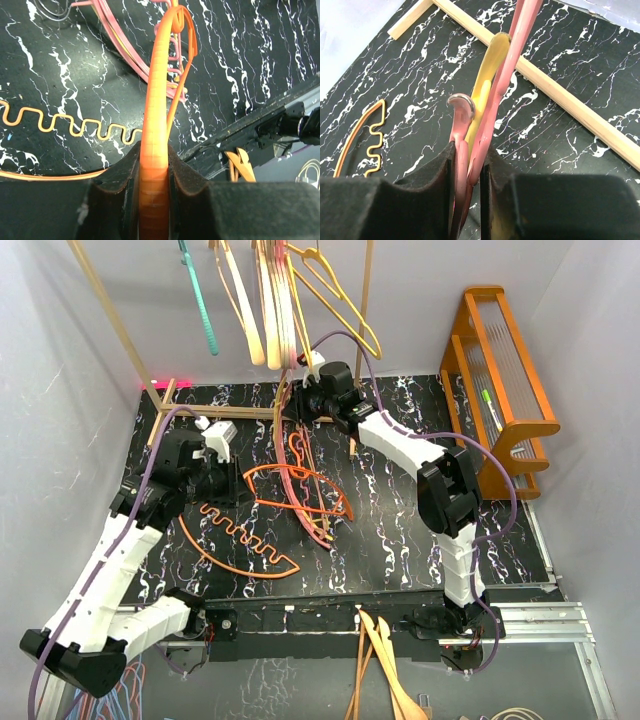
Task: Organize the hangers
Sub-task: Adjust the hanger at the center of the board.
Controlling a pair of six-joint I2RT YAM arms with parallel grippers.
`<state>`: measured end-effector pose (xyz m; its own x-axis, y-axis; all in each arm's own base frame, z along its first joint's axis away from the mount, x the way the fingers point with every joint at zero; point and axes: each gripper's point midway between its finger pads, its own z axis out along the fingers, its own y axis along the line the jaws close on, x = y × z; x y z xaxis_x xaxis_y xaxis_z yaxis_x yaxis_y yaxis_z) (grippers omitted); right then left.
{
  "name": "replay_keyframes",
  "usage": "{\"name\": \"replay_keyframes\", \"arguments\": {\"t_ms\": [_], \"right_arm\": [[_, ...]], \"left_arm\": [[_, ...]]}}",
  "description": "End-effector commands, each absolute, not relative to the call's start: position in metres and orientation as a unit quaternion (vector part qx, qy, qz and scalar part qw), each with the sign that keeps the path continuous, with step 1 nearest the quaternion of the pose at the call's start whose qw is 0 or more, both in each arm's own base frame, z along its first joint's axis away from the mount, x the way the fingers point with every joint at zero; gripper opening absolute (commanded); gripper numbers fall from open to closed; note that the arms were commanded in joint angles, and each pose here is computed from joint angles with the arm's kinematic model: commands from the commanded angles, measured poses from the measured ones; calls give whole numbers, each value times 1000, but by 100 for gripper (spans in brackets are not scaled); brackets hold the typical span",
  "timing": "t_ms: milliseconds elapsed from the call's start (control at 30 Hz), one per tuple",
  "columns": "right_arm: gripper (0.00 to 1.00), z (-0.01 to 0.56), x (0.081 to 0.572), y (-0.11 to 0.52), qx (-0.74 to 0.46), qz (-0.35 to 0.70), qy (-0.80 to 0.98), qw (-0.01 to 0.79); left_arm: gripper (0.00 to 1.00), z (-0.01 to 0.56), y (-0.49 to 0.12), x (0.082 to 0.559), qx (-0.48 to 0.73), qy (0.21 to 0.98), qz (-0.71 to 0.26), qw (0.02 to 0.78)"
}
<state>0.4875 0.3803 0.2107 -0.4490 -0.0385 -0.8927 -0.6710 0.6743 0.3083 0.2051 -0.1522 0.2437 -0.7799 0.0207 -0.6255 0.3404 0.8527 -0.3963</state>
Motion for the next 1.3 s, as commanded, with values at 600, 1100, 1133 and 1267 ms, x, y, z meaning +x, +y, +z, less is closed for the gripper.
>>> {"name": "replay_keyframes", "arguments": {"t_ms": [600,1100,1133,1267], "right_arm": [[8,241,462,356,-306,346,732,502],[8,179,414,348,-393,403,750,348],[8,177,412,346,-397,398,751,347],[8,167,409,334,-409,364,758,353]], "left_arm": [[0,370,-42,266,-55,810,-2,584],[0,441,-27,310,-111,724,47,679],[0,450,-29,315,-107,715,43,689],[0,479,-28,335,-92,706,85,697]]}}
